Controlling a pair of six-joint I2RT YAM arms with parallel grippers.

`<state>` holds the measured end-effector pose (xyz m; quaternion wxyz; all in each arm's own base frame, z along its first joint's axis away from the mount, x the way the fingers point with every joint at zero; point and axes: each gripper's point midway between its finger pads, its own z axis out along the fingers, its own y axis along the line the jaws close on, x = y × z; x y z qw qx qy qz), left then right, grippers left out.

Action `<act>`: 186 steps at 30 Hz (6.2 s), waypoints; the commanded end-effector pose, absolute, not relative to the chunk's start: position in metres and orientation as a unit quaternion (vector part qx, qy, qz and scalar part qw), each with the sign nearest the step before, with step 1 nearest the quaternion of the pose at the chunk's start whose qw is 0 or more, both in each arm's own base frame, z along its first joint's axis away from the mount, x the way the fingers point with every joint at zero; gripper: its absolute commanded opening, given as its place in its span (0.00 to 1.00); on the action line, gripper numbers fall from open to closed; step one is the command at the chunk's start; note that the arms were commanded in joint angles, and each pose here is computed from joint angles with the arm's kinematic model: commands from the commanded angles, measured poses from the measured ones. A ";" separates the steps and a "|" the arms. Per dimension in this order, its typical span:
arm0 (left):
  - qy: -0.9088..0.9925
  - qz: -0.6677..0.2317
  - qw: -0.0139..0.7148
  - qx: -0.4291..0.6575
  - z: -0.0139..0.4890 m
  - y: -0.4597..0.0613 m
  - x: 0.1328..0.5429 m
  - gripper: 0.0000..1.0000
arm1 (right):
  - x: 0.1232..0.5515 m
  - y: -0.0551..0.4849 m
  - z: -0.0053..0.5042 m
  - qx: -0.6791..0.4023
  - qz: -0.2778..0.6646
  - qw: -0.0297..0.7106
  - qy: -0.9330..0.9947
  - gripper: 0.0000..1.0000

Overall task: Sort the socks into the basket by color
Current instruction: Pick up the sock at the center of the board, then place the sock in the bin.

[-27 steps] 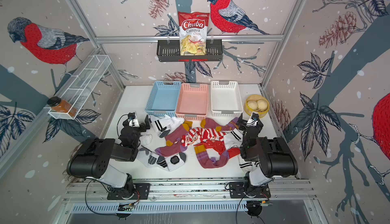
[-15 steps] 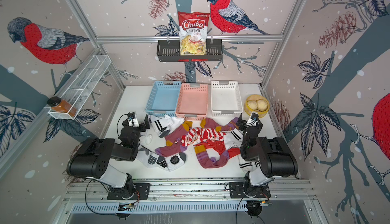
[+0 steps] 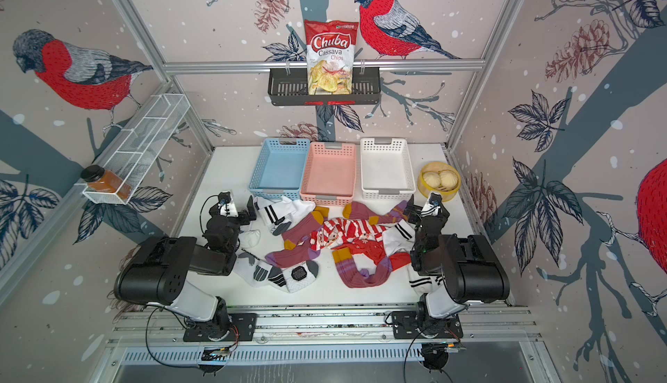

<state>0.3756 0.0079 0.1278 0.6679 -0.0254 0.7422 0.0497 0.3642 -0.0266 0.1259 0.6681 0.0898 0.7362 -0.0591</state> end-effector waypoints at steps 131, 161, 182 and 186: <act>0.839 -0.126 0.529 0.035 0.192 -0.139 0.282 0.98 | 0.330 0.323 0.223 -0.185 0.184 0.416 0.871 0.03; 0.825 -0.147 0.546 0.013 0.189 -0.135 0.278 0.98 | 0.476 0.324 0.142 -0.140 0.178 0.348 0.910 0.09; 0.845 -0.151 0.510 0.045 0.172 -0.150 0.280 0.97 | 0.445 0.301 0.171 -0.116 0.199 0.376 0.897 0.54; 0.847 -0.161 0.504 0.052 0.169 -0.156 0.280 0.97 | 0.426 0.289 0.170 -0.108 0.196 0.383 0.896 0.54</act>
